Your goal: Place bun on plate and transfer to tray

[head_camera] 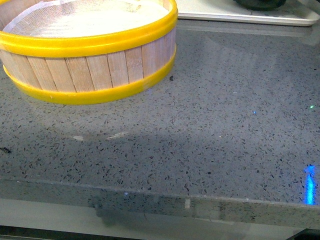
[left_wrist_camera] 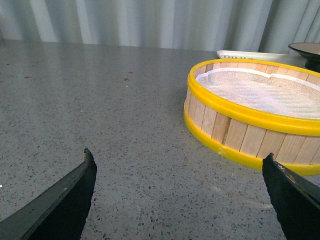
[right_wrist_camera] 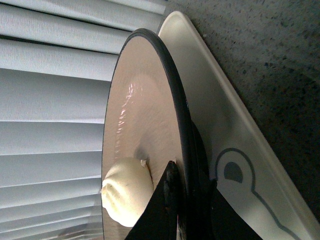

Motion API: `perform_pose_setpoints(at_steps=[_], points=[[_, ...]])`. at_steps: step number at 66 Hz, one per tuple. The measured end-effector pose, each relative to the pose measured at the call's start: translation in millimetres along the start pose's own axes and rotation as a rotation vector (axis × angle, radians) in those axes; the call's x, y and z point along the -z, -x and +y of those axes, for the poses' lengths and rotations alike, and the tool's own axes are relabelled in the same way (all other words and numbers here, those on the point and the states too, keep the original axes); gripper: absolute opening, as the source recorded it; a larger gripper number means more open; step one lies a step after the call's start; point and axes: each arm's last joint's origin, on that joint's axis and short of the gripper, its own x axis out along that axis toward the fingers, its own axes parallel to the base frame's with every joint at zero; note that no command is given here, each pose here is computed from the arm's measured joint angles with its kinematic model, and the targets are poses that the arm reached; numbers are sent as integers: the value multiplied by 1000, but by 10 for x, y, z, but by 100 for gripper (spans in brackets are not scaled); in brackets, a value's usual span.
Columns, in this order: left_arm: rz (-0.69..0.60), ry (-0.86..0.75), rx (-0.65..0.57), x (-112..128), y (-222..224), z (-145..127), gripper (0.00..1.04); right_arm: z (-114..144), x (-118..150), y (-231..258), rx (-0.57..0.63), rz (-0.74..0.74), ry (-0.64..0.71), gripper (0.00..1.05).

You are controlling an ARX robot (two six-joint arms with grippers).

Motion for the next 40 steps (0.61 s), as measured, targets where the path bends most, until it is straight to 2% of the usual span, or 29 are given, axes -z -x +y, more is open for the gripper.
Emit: perform_pose_setpoints(at_steps=[29,40], points=[[0,0,0,0,0,0,98,-16,117,21,12,17,30,3],[0,0,0,0,0,0,98,-37,104,59,11,20,17,31]])
